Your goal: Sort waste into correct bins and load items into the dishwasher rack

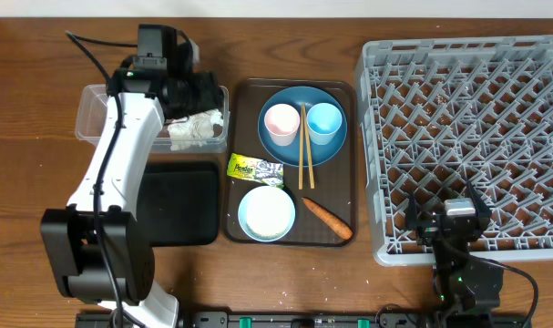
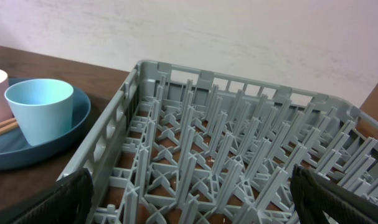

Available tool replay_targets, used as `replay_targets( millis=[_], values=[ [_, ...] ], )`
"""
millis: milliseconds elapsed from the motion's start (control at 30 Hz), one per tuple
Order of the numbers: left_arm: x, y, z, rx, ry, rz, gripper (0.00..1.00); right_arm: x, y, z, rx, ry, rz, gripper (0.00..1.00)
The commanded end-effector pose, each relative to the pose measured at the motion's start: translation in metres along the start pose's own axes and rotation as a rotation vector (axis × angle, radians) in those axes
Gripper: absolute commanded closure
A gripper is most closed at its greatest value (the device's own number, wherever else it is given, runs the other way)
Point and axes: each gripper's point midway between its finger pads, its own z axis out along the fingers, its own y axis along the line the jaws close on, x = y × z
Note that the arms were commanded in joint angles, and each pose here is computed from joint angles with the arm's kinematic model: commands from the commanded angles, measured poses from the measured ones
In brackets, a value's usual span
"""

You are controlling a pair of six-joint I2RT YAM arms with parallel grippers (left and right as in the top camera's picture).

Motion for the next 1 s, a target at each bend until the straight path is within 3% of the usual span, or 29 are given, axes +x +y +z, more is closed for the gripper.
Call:
replay_targets(
  millis=[0, 267, 533, 967],
  values=[
    [0.031, -0.043, -0.008, 0.191, 0.13, 0.027, 0.4, 0.002, -0.006, 0.0, 0.028, 0.005, -0.002, 0.01],
    [0.095, -0.06, -0.007, 0.15, 0.352, 0.072, 0.4, 0.002, -0.006, 0.0, 0.028, 0.006, -0.002, 0.01],
    [0.115, -0.069, 0.005, 0.028, 0.371, 0.194, 0.4, 0.002, -0.006, 0.0, 0.028, 0.006, -0.002, 0.01],
    [0.151, -0.075, 0.031, -0.006, 0.484, 0.246, 0.41, 0.002, -0.006, 0.0, 0.028, 0.006, -0.002, 0.01]
  ],
)
